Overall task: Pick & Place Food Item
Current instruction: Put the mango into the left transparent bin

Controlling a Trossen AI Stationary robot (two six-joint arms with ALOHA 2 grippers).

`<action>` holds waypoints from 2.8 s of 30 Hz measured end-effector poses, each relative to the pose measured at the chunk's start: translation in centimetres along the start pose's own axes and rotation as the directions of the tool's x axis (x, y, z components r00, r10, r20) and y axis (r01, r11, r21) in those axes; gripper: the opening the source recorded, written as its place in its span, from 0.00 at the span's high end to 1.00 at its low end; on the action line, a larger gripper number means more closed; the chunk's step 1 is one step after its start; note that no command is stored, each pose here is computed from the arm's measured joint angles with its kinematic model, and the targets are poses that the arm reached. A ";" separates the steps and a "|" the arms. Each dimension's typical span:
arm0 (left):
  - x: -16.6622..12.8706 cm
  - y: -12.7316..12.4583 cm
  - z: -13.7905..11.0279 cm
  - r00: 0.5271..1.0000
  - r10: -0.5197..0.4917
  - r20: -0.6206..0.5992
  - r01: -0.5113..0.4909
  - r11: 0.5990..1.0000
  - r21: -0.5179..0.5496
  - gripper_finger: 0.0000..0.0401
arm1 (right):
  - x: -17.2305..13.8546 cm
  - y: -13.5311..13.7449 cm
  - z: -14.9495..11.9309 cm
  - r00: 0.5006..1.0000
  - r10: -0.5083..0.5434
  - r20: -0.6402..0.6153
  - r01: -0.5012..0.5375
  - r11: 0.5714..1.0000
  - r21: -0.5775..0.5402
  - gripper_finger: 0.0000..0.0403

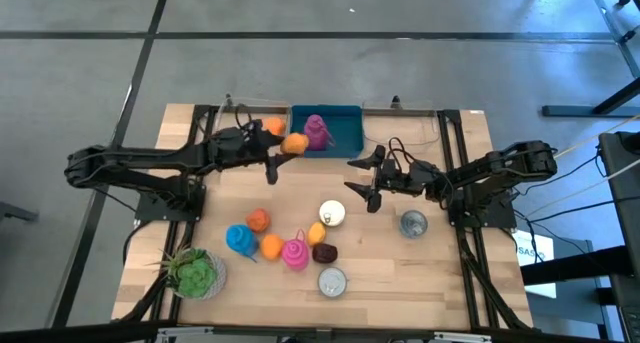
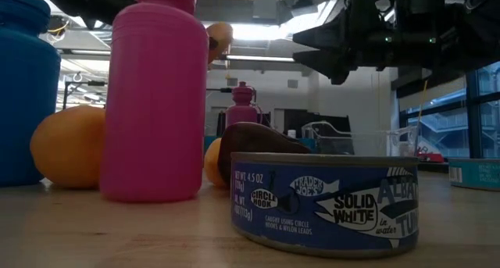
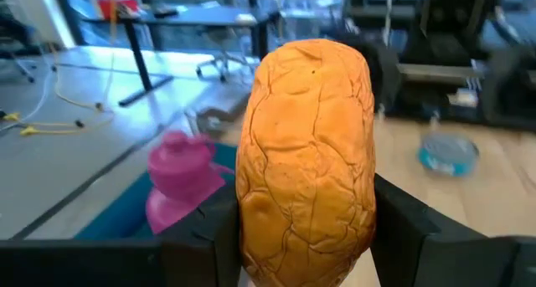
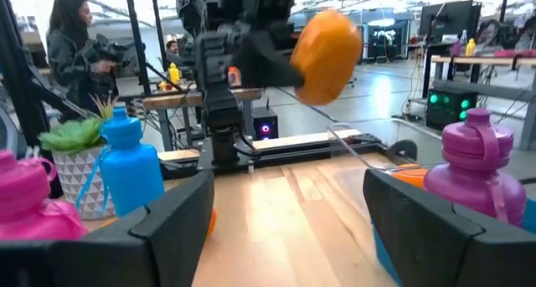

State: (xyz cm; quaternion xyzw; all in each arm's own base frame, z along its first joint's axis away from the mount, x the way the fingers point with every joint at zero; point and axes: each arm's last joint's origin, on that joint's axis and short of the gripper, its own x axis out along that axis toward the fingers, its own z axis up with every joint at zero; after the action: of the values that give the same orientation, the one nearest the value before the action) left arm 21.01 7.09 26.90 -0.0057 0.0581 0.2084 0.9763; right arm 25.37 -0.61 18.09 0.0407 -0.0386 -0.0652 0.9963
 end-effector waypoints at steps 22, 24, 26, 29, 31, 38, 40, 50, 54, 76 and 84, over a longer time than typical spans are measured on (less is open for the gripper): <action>0.1 0.3 2.3 0.934 0.253 0.252 -0.121 0.888 -0.443 0.56 | 0.0 -1.8 -1.4 0.985 -0.093 -0.146 0.097 0.995 0.017 0.24; 0.3 0.1 2.2 0.928 0.282 0.244 -0.144 0.874 -0.464 0.56 | 0.0 -1.8 -1.6 0.980 -0.095 -0.176 0.112 0.990 0.089 0.24; 0.5 -0.1 2.1 0.922 0.294 0.252 -0.146 0.867 -0.477 0.56 | -0.1 -1.9 -1.9 0.974 -0.098 -0.205 0.125 0.985 0.123 0.24; 0.8 -0.5 2.0 0.916 0.300 0.265 -0.141 0.861 -0.488 0.56 | -0.2 -1.9 -2.2 0.968 -0.102 -0.230 0.129 0.986 0.104 0.24; 1.1 -0.7 1.9 0.913 0.301 0.276 -0.133 0.858 -0.496 0.56 | -0.2 -1.9 -2.2 0.967 -0.105 -0.233 0.128 0.988 0.087 0.24; 1.7 -1.5 1.5 0.912 0.302 0.277 -0.118 0.841 -0.528 0.56 | -0.2 -1.9 -2.2 0.967 -0.104 -0.232 0.127 0.989 0.082 0.24; 1.9 -1.7 1.3 0.912 0.310 0.267 -0.125 0.833 -0.539 0.56 | -0.2 -1.9 -2.2 0.967 -0.102 -0.233 0.124 0.989 0.083 0.24; 2.3 -2.5 0.9 0.905 0.341 0.256 -0.148 0.815 -0.561 0.56 | -0.3 -1.6 -2.6 0.959 -0.002 -0.284 0.032 0.994 0.101 0.24; 2.5 -2.6 1.5 0.904 0.335 0.266 -0.149 0.830 -0.538 0.56 | -0.3 -1.6 -2.6 0.959 0.000 -0.283 0.030 0.994 0.101 0.24; 4.1 -0.3 1.6 0.868 0.450 -0.209 -0.469 0.882 -0.051 0.56 | -0.2 -1.4 -2.2 0.967 0.053 -0.248 -0.030 0.995 0.097 0.24; 3.6 5.2 -0.3 0.790 0.454 -0.413 -0.520 0.853 -0.055 0.56 | -0.1 -1.4 -1.8 0.978 0.059 -0.200 -0.036 0.992 0.119 0.24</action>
State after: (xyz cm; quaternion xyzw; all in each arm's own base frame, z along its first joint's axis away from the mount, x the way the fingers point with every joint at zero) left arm 22.13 13.26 26.28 -0.1124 0.2304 0.4523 0.8542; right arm 25.28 -1.85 16.20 0.1035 0.0589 -0.0346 0.9923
